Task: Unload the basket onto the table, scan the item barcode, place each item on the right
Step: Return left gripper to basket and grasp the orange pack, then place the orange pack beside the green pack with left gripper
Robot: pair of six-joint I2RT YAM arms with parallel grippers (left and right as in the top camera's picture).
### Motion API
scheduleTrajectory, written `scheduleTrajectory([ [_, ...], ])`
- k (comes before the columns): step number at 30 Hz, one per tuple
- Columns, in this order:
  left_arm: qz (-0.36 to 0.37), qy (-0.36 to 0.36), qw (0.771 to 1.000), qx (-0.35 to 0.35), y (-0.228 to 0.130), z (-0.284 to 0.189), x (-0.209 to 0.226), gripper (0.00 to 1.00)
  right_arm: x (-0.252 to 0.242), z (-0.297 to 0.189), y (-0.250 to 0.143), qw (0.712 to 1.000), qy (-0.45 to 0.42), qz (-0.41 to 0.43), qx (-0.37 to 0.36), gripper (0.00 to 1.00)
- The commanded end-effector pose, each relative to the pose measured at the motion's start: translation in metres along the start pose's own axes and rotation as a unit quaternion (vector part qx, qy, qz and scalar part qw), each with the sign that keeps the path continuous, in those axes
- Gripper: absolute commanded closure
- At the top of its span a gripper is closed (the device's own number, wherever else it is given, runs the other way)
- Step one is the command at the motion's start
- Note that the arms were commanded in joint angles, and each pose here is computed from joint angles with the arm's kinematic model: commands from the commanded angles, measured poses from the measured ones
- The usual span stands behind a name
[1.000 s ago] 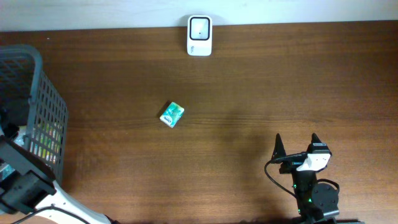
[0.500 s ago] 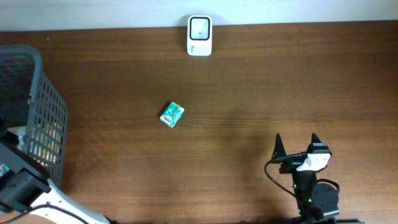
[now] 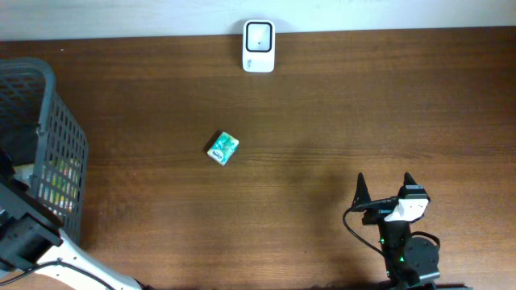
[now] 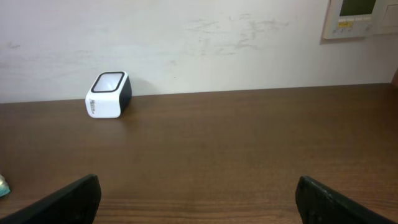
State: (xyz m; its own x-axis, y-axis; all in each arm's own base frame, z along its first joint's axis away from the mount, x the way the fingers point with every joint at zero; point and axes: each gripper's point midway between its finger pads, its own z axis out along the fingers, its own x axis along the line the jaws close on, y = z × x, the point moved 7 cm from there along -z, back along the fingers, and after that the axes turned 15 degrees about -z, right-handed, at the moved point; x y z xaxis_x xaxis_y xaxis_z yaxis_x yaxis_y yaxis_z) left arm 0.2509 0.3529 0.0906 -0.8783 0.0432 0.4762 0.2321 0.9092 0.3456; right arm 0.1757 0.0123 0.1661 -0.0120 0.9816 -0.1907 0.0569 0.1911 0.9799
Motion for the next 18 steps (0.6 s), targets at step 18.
scheduleTrajectory([
  [18, -0.012, -0.422, 0.869, -0.26, -0.057, -0.369, 0.085, 1.0, -0.001, 0.0, -0.003, 1.0, -0.002, 0.003, 0.005, 0.01],
])
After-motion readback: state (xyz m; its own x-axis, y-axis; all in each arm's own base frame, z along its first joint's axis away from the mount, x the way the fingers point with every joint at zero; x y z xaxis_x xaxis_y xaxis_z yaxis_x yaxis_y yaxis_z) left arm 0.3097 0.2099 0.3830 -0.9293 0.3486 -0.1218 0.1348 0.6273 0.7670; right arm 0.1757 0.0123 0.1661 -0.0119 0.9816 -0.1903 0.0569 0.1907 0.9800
